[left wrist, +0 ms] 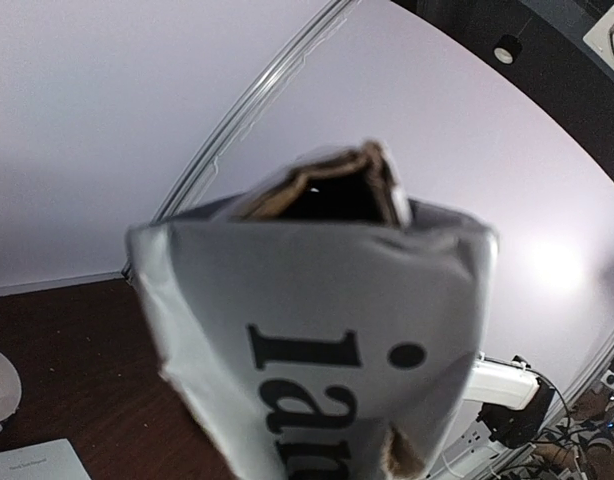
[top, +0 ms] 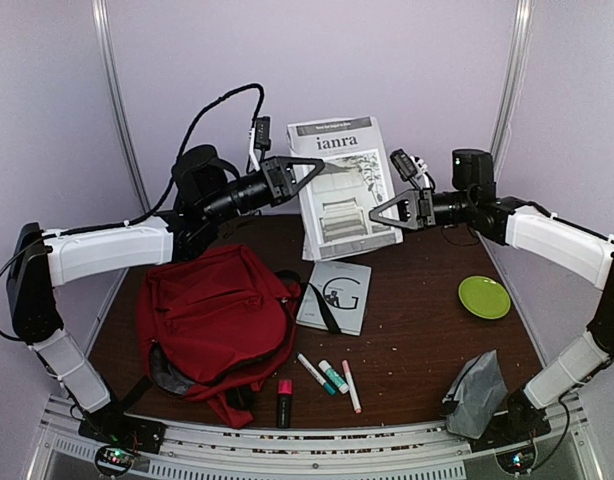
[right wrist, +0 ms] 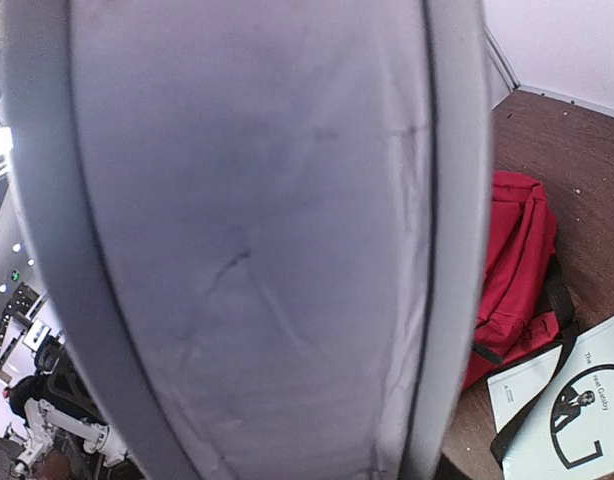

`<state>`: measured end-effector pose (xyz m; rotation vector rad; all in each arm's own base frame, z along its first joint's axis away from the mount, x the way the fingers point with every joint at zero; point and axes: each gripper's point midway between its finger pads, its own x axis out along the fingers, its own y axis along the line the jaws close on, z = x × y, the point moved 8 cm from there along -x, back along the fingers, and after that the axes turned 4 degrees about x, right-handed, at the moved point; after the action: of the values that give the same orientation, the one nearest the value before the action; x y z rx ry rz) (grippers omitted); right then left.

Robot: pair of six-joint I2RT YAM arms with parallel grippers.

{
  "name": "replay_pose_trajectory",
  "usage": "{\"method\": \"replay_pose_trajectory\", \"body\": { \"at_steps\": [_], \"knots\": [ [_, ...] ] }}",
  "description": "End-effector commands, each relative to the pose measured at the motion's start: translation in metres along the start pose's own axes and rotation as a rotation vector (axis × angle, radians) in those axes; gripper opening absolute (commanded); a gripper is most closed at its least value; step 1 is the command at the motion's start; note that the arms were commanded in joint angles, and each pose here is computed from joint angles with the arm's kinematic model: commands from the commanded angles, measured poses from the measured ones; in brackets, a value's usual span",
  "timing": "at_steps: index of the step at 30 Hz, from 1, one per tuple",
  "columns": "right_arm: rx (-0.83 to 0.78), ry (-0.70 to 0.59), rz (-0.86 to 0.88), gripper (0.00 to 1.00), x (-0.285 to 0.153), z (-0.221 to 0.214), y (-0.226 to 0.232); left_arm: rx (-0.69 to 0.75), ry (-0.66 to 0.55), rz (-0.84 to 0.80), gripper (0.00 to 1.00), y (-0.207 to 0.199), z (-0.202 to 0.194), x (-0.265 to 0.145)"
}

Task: Pack the student bag
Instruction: Pass from the left arm to the right

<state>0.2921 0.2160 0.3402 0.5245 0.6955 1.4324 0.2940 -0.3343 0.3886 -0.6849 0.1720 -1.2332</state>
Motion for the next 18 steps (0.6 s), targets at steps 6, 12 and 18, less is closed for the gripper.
{"method": "replay_pose_trajectory", "body": {
  "at_steps": [6,12,18],
  "knots": [
    [0.001,-0.024,0.046,0.31,-0.001,0.006,0.009,0.084,0.022,0.135,0.61,0.008,0.002,-0.015],
    [0.037,-0.003,-0.015,0.26,-0.008,-0.005,-0.002,0.195,0.223,0.396,0.71,0.016,-0.021,-0.061],
    [-0.020,0.160,-0.190,0.26,-0.022,-0.040,-0.013,0.378,0.610,0.606,0.72,0.008,-0.072,-0.133]
  ]
}}
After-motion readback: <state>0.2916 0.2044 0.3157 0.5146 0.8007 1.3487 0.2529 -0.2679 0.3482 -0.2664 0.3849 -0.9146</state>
